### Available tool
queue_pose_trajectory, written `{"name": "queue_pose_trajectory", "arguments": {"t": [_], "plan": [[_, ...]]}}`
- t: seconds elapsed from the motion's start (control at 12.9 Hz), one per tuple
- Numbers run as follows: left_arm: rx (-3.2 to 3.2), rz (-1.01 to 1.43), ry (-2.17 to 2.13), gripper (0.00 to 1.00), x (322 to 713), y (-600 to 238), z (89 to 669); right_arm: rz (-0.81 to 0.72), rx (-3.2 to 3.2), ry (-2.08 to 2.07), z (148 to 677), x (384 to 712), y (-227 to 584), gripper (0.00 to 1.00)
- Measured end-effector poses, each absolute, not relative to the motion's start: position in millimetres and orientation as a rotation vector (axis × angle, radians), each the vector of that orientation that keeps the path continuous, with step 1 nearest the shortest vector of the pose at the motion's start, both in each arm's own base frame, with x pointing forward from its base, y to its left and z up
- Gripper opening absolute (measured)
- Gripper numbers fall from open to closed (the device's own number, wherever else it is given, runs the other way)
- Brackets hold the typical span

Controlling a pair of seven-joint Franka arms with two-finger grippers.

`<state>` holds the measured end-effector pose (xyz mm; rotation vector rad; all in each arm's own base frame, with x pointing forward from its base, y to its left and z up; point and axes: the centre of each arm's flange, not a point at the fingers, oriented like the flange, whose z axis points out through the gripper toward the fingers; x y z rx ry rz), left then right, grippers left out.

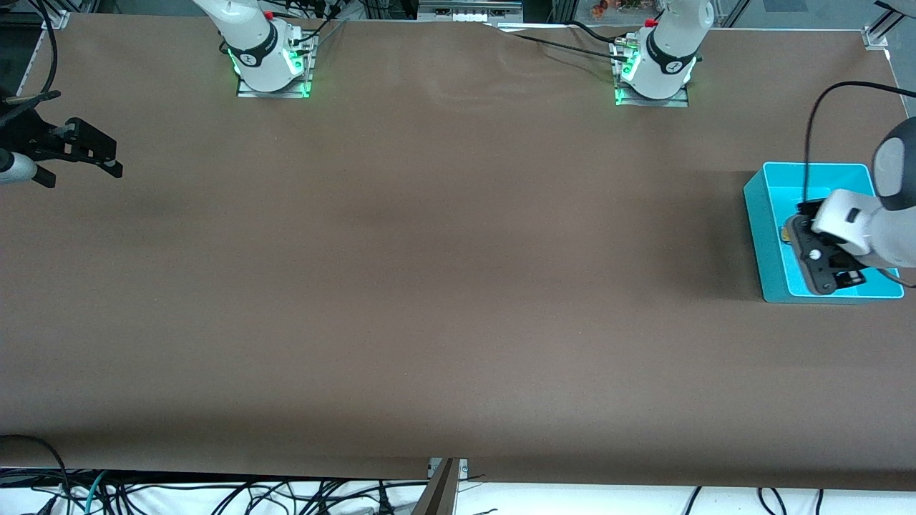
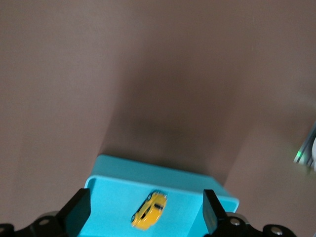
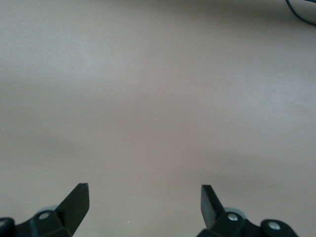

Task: Wind and store yellow beetle car
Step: 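Raise the left gripper up out of the tray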

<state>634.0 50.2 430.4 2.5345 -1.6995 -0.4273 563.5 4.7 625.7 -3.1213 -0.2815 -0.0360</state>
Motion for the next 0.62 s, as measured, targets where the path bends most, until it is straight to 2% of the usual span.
{"name": "queue_pose_trajectory", "arguments": {"t": [0.23,0.62], "plan": [[2.680,-0.390,-1.463,1.00,636,6,436,-0.036,-3.121,-0.282,626,564,5,1.00],[2.919,-0.339,-1.128,1.00,626,-74,493,-0.036,-3.121,-0.282,626,564,5,1.00]]}}
